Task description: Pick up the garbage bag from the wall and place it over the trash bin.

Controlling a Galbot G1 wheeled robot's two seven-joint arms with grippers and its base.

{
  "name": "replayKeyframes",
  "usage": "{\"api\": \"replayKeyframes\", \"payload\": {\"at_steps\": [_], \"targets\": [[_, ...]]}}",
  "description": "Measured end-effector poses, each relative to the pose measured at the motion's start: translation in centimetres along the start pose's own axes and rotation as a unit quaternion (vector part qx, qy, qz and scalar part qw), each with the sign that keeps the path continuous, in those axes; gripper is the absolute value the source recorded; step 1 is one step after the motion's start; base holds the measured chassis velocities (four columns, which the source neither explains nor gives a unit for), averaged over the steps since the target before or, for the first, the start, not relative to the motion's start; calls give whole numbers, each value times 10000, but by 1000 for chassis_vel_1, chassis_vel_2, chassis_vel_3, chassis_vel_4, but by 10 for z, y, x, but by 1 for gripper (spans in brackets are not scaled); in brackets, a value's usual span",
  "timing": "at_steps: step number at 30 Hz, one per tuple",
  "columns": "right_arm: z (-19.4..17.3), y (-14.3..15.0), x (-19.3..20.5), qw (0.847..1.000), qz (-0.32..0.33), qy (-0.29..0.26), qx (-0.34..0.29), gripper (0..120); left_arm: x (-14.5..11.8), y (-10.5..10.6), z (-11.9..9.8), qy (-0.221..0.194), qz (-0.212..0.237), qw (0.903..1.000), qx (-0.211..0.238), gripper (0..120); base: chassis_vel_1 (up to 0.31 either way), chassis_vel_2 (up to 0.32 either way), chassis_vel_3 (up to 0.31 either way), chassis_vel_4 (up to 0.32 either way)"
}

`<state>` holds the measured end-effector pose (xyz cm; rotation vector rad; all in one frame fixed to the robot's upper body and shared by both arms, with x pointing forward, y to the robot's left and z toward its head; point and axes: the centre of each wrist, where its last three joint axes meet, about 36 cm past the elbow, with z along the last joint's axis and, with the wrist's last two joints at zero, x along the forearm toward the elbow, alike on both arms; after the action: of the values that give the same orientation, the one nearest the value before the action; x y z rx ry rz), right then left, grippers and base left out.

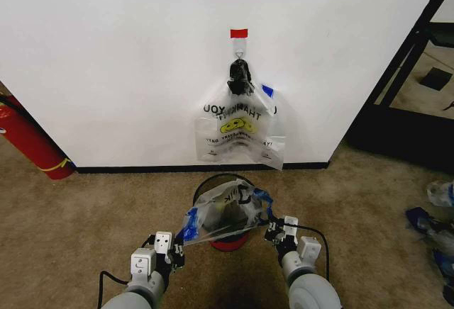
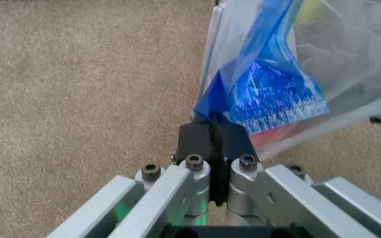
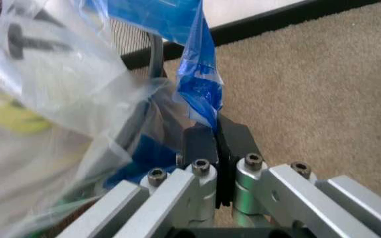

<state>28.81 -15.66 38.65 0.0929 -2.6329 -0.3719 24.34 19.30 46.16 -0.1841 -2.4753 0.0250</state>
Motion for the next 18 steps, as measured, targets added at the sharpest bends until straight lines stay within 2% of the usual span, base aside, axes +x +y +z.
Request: {"api": "replayKeyframes", "payload": {"at_steps": [12,18], "targets": [[-1,-10,6,9993,180,235,223,0,-6,-5,6,147,112,9998,-45,0,0,0,0,0],[-4,-15,-6,9992,255,228,218,0,-25,0,5,83,21,9999,-118,0,0,0,0,0]]}}
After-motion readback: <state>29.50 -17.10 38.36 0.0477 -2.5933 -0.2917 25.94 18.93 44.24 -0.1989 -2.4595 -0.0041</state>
